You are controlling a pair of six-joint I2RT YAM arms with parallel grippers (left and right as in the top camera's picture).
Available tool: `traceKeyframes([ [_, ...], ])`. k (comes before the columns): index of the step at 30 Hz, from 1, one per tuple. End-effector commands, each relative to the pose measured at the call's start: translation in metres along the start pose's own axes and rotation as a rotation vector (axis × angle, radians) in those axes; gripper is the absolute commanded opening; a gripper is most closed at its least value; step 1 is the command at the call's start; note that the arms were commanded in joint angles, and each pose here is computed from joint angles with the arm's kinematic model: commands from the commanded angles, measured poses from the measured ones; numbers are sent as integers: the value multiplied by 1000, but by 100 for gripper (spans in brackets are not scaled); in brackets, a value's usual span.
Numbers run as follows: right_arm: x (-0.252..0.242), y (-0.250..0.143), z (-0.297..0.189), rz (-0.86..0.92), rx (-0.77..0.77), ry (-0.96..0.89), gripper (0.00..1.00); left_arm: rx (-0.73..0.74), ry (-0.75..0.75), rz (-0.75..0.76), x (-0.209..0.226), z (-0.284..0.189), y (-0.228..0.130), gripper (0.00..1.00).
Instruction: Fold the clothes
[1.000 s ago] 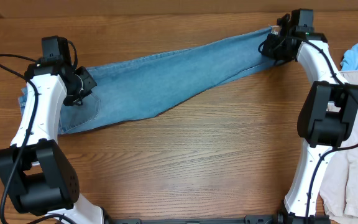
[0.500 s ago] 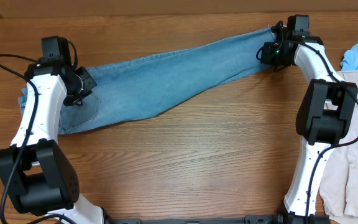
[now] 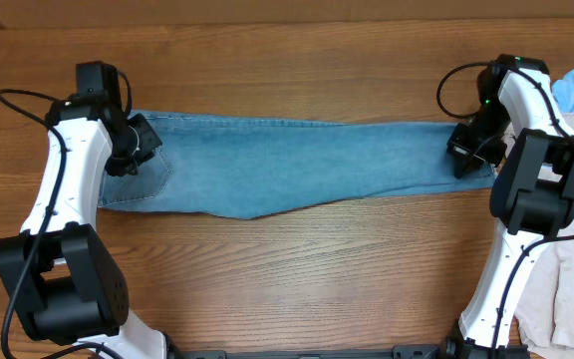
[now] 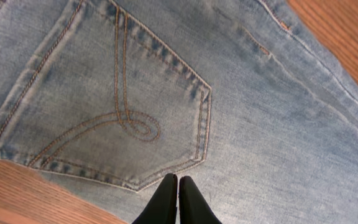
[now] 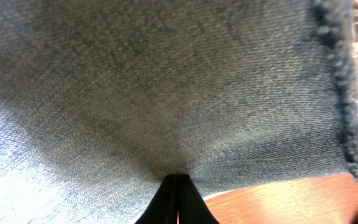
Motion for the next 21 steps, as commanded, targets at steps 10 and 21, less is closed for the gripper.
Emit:
traceKeyframes([
  [10,74,-52,-94,-501,-252,326,29,-29,24,-201,-12,5,0,58],
  [21,86,-58,-96,-527,-242,382,82,-335,78,-495,0,-3,44,67],
])
Point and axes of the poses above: each gripper's point midway between its finger pads, its own z axis out along the fingers, its own x axis along the line the jaws close on, y = z × x, the point moved 7 cm from there along -z, back along the fingers, and after that the axes turned 9 degrees about z, right-handed, at the moved point
